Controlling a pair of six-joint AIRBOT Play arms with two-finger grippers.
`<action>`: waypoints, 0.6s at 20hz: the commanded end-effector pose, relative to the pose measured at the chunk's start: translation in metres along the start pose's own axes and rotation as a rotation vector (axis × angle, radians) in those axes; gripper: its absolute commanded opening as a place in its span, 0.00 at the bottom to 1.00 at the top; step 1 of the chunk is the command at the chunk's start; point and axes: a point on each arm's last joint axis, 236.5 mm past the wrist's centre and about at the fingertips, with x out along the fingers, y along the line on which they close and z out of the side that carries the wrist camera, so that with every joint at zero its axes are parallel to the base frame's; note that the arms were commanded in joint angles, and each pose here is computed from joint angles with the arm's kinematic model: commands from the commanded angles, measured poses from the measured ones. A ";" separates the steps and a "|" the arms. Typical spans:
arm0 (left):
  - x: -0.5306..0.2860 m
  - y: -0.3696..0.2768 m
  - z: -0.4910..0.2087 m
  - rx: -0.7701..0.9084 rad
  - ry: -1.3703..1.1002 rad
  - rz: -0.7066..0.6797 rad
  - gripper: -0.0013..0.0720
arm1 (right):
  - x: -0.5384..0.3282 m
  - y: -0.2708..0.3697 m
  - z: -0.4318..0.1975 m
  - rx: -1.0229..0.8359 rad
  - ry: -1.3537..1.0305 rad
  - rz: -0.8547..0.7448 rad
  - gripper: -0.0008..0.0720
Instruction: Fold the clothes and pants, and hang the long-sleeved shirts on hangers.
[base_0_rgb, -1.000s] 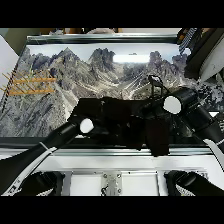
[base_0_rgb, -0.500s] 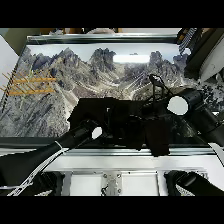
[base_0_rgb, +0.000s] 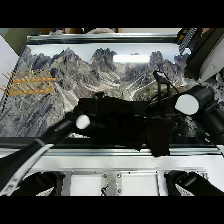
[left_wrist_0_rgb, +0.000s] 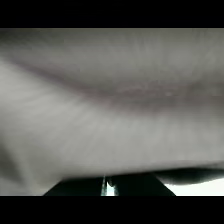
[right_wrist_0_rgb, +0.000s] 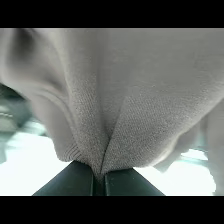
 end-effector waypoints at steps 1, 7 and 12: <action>-0.105 -0.013 0.040 0.117 -0.109 -0.040 0.04 | -0.034 -0.017 -0.004 -0.078 0.045 -0.086 0.05; -0.209 -0.056 -0.008 0.276 -0.057 -0.095 0.04 | -0.072 -0.010 -0.030 -0.108 0.146 -0.144 0.05; -0.170 -0.043 -0.072 0.250 0.138 -0.077 0.04 | -0.056 -0.011 -0.051 -0.115 0.208 -0.269 0.05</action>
